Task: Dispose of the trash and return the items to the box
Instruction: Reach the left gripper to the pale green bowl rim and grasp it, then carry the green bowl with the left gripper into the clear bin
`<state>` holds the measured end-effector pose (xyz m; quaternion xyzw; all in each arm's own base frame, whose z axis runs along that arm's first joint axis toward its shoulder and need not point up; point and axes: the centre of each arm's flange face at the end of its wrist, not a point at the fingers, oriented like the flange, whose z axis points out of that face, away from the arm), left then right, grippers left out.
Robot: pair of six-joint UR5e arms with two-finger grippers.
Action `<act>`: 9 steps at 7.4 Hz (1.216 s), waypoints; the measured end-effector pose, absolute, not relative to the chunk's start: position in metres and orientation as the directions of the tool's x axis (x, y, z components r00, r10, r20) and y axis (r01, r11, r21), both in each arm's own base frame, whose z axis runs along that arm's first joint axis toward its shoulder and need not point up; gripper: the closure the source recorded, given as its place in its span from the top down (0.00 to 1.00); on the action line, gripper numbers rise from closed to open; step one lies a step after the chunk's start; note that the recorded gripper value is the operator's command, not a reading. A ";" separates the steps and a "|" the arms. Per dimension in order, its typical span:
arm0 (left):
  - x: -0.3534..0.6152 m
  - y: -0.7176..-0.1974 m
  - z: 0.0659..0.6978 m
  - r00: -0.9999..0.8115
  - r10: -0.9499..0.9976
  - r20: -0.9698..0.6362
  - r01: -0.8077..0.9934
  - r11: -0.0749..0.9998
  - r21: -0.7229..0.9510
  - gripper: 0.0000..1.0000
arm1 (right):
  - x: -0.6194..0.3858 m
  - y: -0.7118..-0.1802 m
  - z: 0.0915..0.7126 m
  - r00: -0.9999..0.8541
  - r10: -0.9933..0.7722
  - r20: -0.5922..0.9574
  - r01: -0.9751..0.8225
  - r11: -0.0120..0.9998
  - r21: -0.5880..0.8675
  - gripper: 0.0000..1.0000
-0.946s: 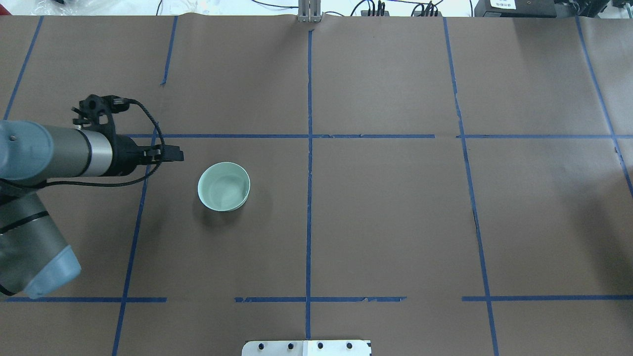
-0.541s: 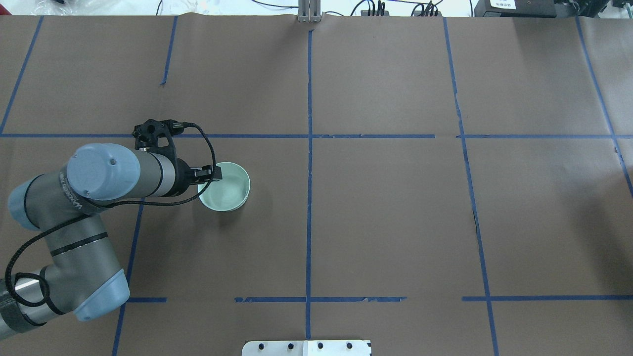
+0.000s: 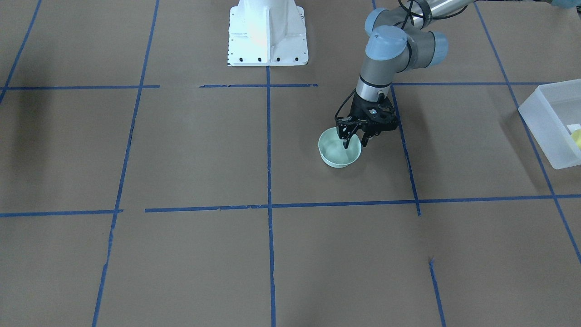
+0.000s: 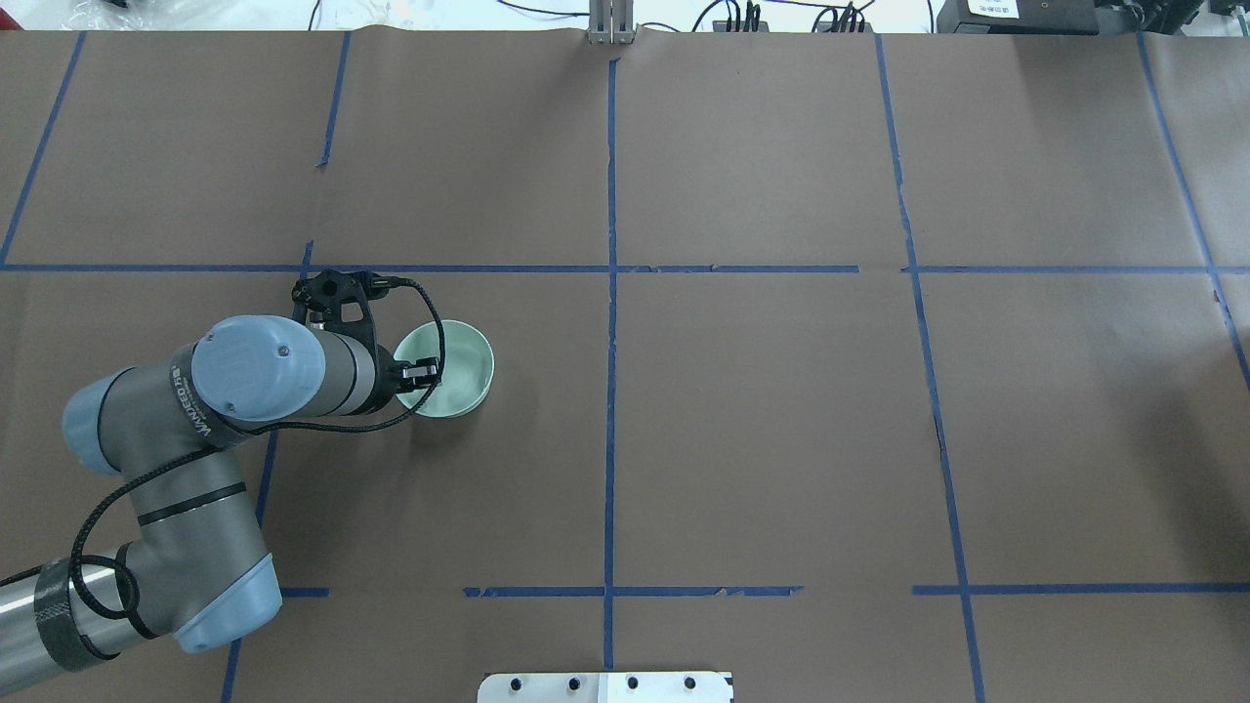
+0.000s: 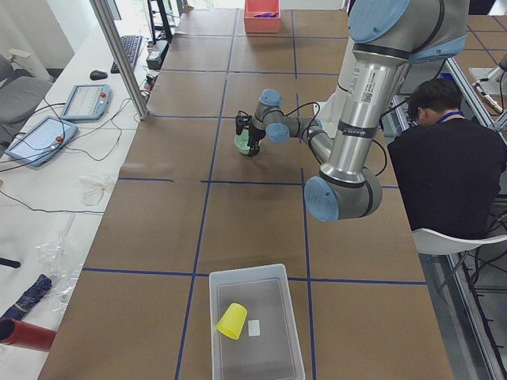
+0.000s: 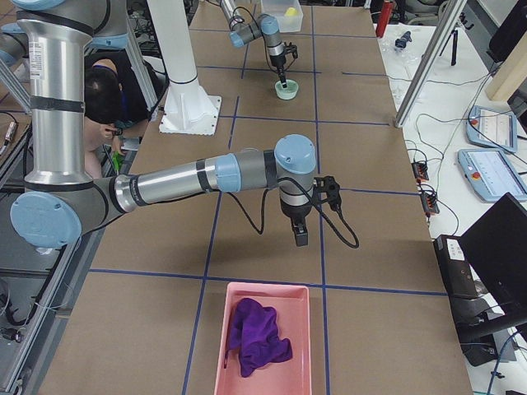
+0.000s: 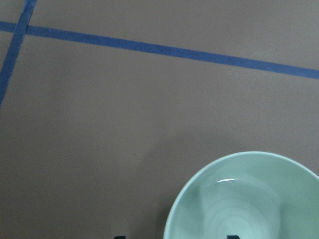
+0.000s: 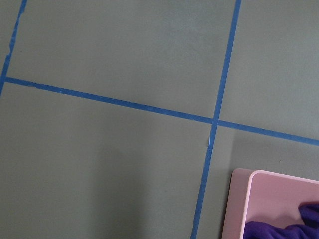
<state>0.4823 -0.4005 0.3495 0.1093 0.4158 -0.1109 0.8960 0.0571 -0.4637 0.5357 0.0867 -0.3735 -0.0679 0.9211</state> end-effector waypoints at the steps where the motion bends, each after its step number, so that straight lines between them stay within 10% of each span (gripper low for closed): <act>1: 0.478 -0.400 0.343 0.628 -0.084 -0.774 0.278 0.953 0.122 0.00 | 0.057 -0.464 0.536 0.712 -0.190 0.676 0.061 0.976 0.210 1.00; 5: 0.364 -0.444 0.297 0.681 0.131 -0.721 0.156 0.935 0.318 0.00 | 0.057 -0.462 0.538 0.712 -0.189 0.677 0.062 0.976 0.207 1.00; 9: 0.116 -0.503 0.408 0.767 0.447 -0.459 -0.158 0.826 0.541 0.00 | 0.057 -0.462 0.538 0.711 -0.189 0.677 0.062 0.976 0.207 1.00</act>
